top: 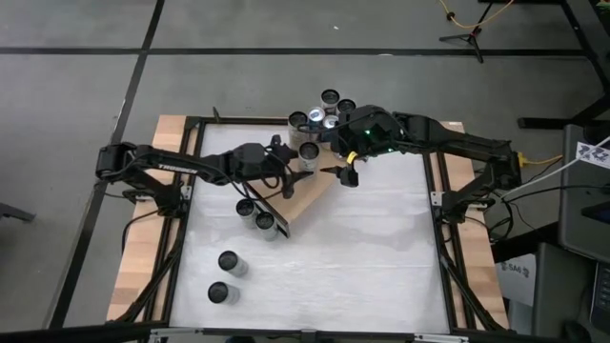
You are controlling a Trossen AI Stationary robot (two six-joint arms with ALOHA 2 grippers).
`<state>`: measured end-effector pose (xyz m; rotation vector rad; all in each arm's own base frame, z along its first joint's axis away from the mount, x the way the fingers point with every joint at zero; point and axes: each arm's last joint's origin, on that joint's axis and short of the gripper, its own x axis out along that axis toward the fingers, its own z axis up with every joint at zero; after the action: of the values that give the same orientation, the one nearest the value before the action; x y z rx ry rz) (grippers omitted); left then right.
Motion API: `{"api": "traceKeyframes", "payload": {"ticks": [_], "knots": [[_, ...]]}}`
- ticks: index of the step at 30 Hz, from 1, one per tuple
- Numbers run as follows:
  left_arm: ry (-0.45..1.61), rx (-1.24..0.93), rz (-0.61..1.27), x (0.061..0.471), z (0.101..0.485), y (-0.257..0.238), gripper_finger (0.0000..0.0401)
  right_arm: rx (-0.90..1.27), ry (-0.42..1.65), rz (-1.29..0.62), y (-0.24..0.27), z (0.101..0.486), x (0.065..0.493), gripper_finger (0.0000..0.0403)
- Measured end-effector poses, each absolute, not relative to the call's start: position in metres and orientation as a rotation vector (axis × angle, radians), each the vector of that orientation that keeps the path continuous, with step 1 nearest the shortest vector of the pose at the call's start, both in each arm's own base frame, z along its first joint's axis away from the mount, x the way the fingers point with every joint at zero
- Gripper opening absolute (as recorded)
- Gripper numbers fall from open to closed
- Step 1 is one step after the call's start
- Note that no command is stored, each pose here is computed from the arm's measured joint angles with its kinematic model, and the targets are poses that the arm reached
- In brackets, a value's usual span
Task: Place canned beverage on shelf
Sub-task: Put the white-yellow soda can on the shelf aligned with the other white-yellow soda can
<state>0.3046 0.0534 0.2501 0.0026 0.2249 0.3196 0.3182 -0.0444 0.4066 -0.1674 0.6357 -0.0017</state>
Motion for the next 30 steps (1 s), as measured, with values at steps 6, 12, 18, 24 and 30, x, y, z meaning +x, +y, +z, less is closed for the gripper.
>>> {"api": "traceKeyframes", "payload": {"ticks": [6, 12, 18, 24, 30], "knots": [[0.232, 0.002, 0.322, 0.3056, 0.2481, 0.0536, 0.0271, -0.167, 0.636, -0.001, -0.0444, 0.4065, 0.3182, 0.0376], [0.233, -0.018, 0.325, 0.3059, 0.2463, 0.0536, 0.0287, -0.167, 0.636, -0.001, -0.0444, 0.4065, 0.3182, 0.0376], [0.236, -0.022, 0.325, 0.3059, 0.2459, 0.0537, 0.0294, -0.167, 0.637, -0.001, -0.0444, 0.4064, 0.3182, 0.0376], [0.224, -0.022, 0.326, 0.3046, 0.2487, 0.0535, 0.0294, -0.167, 0.637, -0.001, -0.0444, 0.4064, 0.3183, 0.0376], [0.230, -0.022, 0.325, 0.3014, 0.2516, 0.0530, 0.0295, -0.168, 0.631, -0.002, -0.0444, 0.4068, 0.3186, 0.0376]]}}
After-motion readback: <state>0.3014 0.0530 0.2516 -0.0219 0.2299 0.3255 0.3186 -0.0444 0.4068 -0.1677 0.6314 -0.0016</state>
